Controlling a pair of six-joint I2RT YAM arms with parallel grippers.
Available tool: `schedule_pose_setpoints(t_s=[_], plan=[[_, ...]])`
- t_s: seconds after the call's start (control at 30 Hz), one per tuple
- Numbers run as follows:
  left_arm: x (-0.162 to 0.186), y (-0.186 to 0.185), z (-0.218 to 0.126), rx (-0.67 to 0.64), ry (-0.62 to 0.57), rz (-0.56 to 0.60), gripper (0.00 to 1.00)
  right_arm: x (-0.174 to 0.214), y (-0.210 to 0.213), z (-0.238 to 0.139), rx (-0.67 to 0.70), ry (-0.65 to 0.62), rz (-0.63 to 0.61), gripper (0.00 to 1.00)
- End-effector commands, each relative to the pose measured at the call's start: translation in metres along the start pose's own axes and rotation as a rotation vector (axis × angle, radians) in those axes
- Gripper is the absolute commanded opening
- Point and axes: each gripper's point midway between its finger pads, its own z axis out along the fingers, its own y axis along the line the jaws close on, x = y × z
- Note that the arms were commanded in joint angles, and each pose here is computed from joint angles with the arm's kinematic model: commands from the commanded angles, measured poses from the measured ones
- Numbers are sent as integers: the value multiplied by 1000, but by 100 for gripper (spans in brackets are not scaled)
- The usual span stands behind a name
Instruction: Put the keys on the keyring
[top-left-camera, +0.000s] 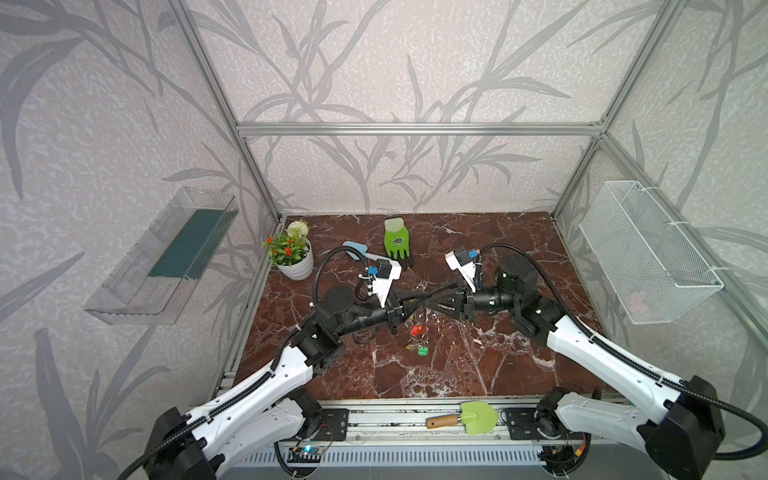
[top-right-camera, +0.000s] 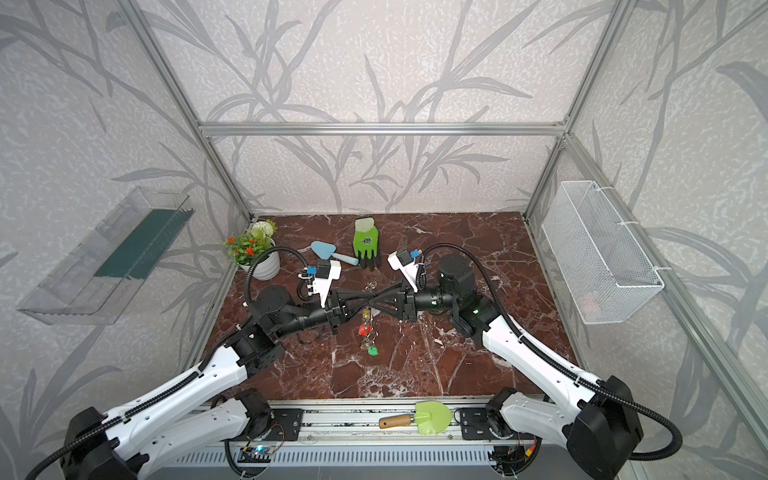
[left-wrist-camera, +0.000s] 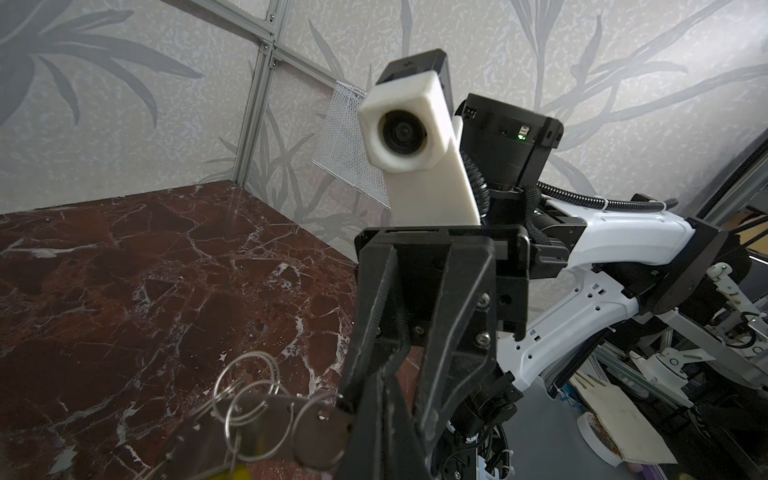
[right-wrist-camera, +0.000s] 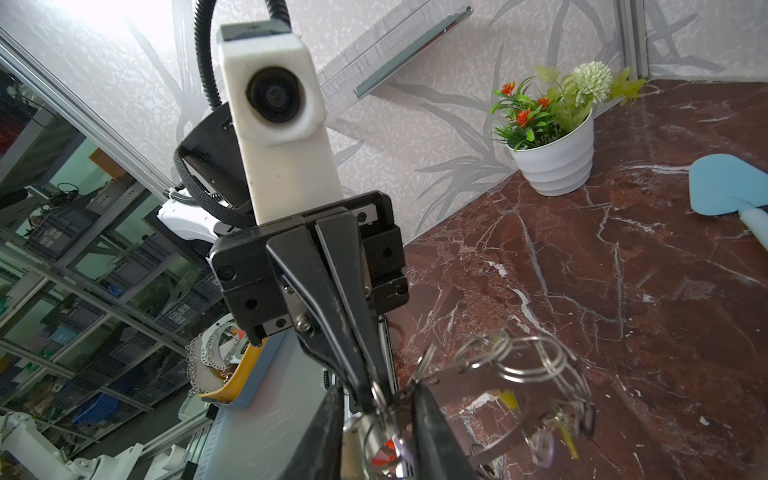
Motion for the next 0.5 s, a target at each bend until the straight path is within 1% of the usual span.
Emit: schedule_pose_setpoints(t_s=[0.0,0.1,0.13,0.27,0.47], plan=[[-10,-7,2,20,-23,41,0,-13,9,2,-30,-21,-40,20],[-8,-5,4,16,-12,39,0,-12,10,1,-30,-21,-39,4],[-8,-5,4,14,-8,40,0,-11,9,1,-24,-22,-38,0],[-9,-7,1,6,7,47,0,-7,8,-2,-12,-19,-38,0],[-2,-13,-1,19,85,34,0,-4,10,-5,-3,-13,-51,0]])
